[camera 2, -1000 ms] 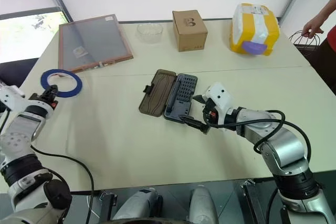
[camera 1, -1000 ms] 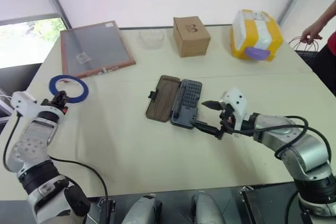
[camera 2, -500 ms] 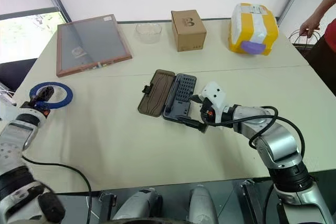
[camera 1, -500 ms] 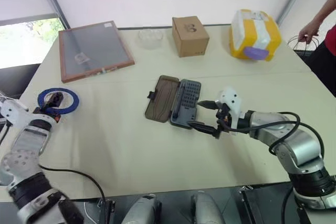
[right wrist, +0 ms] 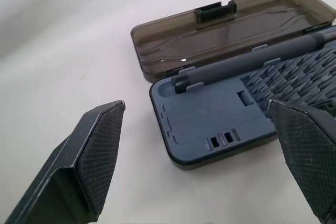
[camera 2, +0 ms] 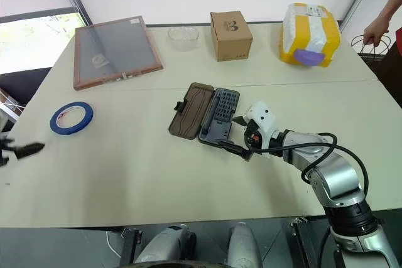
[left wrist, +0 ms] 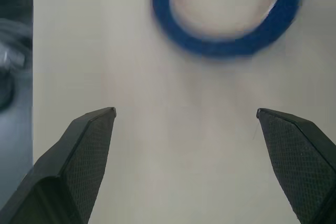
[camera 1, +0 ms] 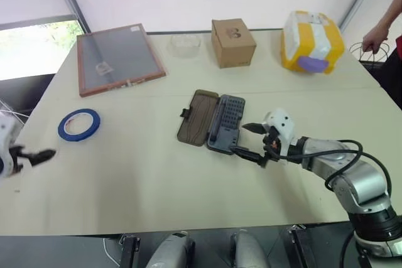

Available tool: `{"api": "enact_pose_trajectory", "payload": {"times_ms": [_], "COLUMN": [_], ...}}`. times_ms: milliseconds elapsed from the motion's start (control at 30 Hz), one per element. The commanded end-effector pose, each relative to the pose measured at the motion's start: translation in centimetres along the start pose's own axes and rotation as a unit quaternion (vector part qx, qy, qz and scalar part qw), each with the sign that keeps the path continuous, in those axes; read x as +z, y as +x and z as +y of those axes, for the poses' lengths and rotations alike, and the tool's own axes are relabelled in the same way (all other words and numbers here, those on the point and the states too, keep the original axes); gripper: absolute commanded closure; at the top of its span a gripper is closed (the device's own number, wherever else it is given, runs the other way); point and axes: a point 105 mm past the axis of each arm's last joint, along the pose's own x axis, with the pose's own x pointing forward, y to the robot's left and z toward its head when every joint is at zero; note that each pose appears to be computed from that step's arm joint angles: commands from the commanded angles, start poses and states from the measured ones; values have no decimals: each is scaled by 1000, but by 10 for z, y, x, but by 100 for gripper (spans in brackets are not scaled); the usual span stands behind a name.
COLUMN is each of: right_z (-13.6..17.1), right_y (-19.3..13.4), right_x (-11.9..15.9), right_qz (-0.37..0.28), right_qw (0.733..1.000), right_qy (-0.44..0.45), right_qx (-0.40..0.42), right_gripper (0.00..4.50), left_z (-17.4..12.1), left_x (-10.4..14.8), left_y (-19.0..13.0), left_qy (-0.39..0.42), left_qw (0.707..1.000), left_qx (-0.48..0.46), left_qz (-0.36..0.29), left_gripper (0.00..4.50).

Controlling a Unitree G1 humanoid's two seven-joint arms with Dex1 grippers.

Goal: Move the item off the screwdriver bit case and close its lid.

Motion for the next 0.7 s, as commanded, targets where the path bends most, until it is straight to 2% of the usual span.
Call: {"api": "enact_pose_trajectory", "payload": {"times_ms": [33, 100, 133, 267, 467, 600, 700], "right_z": [-12, -16, -17, -18, -10, -5, -3], "right_y": [-16, -22, -26, -41, -55, -53, -52], "right_x": [16, 19, 21, 27, 31, 22, 19], "right_qz": [-11, -8, -3, 12, -1, -1, -4], "right_qw": [999, 999, 999, 997, 994, 994, 993], "right_qy": [-26, -32, -37, -56, -52, -37, -30], "right_qx": [-27, -32, -35, -56, -93, -104, -111], "right_gripper": [0, 0, 0, 0, 0, 0, 0], "left_z": [-35, -56, -75, -144, -212, -235, -240], "left_x": [61, 82, 90, 100, 71, 55, 42], "left_y": [12, 29, 43, 87, 116, 122, 125], "left_qy": [39, 45, 52, 63, 47, 47, 69], "left_qw": [991, 985, 981, 971, 973, 977, 981], "left_qx": [-90, -122, -147, -203, -210, -198, -177], "left_qz": [-91, -114, -116, -106, -77, -60, -45], "left_gripper": [2, 2, 2, 2, 2, 2, 2]}}
